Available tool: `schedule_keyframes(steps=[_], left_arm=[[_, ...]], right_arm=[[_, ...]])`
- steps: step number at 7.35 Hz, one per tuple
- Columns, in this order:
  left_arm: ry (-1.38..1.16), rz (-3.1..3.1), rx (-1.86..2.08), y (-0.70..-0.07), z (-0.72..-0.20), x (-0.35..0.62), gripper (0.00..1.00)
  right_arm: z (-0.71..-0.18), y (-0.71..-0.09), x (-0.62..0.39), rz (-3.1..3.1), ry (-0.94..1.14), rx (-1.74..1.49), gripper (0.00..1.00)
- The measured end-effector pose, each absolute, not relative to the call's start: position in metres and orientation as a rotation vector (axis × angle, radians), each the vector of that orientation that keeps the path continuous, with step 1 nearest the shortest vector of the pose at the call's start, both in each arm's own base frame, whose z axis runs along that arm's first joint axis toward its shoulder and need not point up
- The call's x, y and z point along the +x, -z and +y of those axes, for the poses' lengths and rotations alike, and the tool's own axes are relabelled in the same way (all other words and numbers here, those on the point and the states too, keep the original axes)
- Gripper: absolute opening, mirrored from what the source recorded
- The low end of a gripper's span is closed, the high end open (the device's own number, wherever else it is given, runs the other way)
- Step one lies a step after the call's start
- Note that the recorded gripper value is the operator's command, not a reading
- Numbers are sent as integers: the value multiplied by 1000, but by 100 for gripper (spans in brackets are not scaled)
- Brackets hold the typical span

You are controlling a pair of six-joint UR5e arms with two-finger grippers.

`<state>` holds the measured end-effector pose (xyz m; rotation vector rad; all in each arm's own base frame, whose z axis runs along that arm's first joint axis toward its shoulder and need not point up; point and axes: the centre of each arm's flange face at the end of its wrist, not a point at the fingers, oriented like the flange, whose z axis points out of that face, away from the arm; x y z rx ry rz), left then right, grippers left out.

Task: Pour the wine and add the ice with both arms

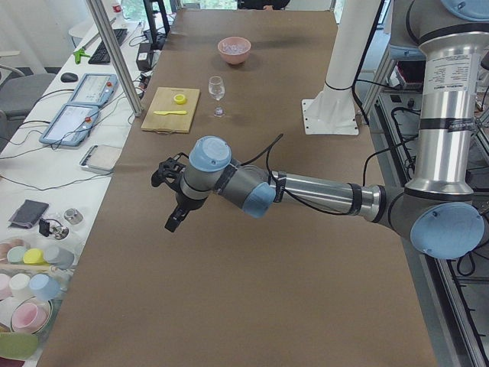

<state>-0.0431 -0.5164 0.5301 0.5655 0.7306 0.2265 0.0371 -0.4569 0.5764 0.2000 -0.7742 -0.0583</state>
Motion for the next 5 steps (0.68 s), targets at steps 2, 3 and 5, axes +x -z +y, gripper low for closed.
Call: schedule_keyframes(steps=[2, 3, 5], left_arm=[[-178, 801, 587, -490, -530, 26, 99], [-93, 818, 603, -470, -530, 58, 99], [83, 815, 641, -431, -516, 138, 99]], right_arm=[[-468, -566, 32, -761, 65, 193, 100], [-469, -565, 30, -755, 69, 192, 100], [-469, -565, 29, -751, 71, 192, 100]])
